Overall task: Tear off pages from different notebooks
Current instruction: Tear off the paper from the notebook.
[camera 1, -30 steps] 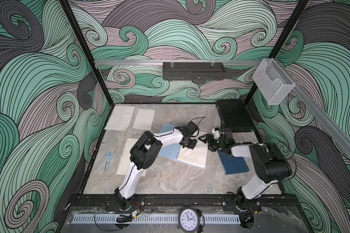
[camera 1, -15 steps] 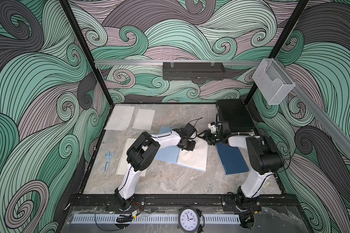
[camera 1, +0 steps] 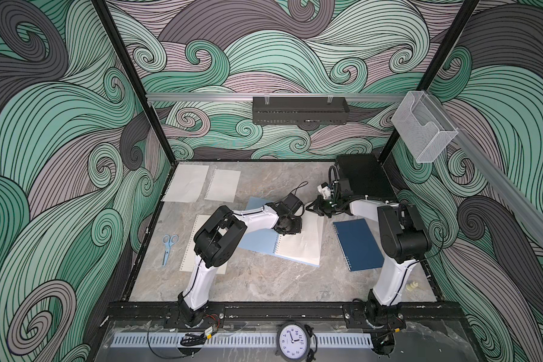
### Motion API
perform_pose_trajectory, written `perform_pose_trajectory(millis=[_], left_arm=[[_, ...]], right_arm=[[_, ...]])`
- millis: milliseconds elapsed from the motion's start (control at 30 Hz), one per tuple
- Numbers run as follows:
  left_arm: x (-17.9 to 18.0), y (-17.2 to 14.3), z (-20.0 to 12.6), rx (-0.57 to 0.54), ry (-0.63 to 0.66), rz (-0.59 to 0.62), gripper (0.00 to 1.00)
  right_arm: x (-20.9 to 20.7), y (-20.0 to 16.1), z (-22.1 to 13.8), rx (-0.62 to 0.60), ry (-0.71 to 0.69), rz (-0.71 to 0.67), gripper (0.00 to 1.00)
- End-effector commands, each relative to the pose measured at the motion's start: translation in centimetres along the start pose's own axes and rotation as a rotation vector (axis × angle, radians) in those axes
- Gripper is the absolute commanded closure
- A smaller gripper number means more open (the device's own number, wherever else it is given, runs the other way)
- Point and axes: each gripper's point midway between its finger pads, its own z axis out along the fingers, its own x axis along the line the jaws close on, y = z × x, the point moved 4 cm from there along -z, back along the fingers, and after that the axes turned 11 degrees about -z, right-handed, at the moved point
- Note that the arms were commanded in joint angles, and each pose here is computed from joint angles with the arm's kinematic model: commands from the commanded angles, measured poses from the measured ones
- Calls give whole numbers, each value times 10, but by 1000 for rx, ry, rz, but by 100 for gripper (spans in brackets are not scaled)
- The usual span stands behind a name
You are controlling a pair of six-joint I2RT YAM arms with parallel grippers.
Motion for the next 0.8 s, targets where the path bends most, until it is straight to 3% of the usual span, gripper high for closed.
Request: perform_pose_trajectory(millis=[0,67,333,533,767], left_arm=[[30,-33,14,94,135,-62,100],[27,-28,8,71,137,-62,96],[10,9,-41,-40,118,-20,58],[20,37,-83,-116,161,5,53],[49,7,-65,-19,168,-40,51]], right_arm=[[0,-1,4,52,-24,-46,100],[0,-1,6,66,-37,-58,100],[-5,-6,1,103,-124,-89,100],[-11,-11,-1,127,-177,-104,100],[-11,-9,-3,141,-196,-116,100]])
